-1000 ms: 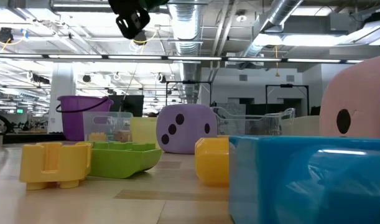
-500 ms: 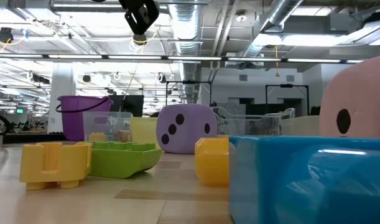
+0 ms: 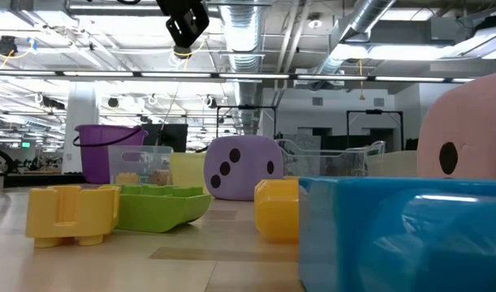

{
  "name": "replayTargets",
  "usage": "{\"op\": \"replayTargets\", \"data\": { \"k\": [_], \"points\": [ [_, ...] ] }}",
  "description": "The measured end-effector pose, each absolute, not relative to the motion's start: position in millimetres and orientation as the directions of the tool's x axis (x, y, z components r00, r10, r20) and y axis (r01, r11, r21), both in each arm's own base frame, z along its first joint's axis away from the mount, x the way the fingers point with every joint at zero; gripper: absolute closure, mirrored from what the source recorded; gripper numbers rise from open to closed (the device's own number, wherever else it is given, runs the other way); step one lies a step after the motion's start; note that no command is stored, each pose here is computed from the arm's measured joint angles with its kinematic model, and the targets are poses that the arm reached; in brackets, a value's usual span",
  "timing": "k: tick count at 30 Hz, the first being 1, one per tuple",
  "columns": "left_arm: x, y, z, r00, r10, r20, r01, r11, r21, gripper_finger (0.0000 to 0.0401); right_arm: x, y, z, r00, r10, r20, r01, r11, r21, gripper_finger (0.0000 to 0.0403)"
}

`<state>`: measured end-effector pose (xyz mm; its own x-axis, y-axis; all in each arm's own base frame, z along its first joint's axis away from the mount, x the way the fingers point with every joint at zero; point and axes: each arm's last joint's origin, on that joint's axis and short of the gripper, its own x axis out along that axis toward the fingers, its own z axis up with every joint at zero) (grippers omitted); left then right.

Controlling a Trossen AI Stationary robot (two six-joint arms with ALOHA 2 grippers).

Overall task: Pick & Place Toys
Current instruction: Put the small green game piece into the white bin, then put the small light green game piece into the white bin

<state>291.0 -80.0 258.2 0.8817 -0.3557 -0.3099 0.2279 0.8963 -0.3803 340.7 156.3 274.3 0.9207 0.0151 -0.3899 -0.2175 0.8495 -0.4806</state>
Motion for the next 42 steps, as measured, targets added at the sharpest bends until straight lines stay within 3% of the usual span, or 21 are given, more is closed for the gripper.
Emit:
{"op": "replayTargets", "data": {
  "k": [6,13,16,19,23,29,38,42],
  "points": [
    [288,-67,249,0.869,-0.225,-0.441,0.098,0.951,-0.293,0.0283,340,153,269,0.912,-0.108,-0.395,-0.133,0.834,-0.536,0.0226],
    [279,-22,224,0.730,0.082,-0.678,-0.236,0.962,-0.137,0.0283,341,154,276,0.930,-0.134,-0.341,-0.063,0.858,-0.509,0.0204],
    [267,5,210,0.574,0.252,-0.779,-0.402,0.915,0.000,0.0283,342,153,280,0.938,-0.143,-0.315,-0.036,0.865,-0.500,0.0197],
    [257,31,210,0.445,0.459,-0.769,-0.541,0.822,0.177,0.0283,342,154,280,0.937,-0.143,-0.318,-0.039,0.864,-0.502,0.0194],
    [243,63,212,0.284,0.635,-0.719,-0.649,0.679,0.344,0.0283,342,154,280,0.938,-0.143,-0.316,-0.037,0.864,-0.502,0.0195],
    [231,101,217,0.229,0.669,-0.707,-0.700,0.618,0.358,0.0268,342,153,279,0.935,-0.150,-0.320,-0.035,0.863,-0.505,0.0201],
    [220,125,217,0.161,0.686,-0.709,-0.744,0.557,0.370,0.0137,341,151,278,0.924,-0.207,-0.320,0.036,0.883,-0.468,0.0194],
    [221,123,217,0.188,0.661,-0.727,-0.733,0.587,0.344,0.0091,339,149,278,0.911,-0.259,-0.321,0.104,0.897,-0.430,0.0186]
  ]
}}
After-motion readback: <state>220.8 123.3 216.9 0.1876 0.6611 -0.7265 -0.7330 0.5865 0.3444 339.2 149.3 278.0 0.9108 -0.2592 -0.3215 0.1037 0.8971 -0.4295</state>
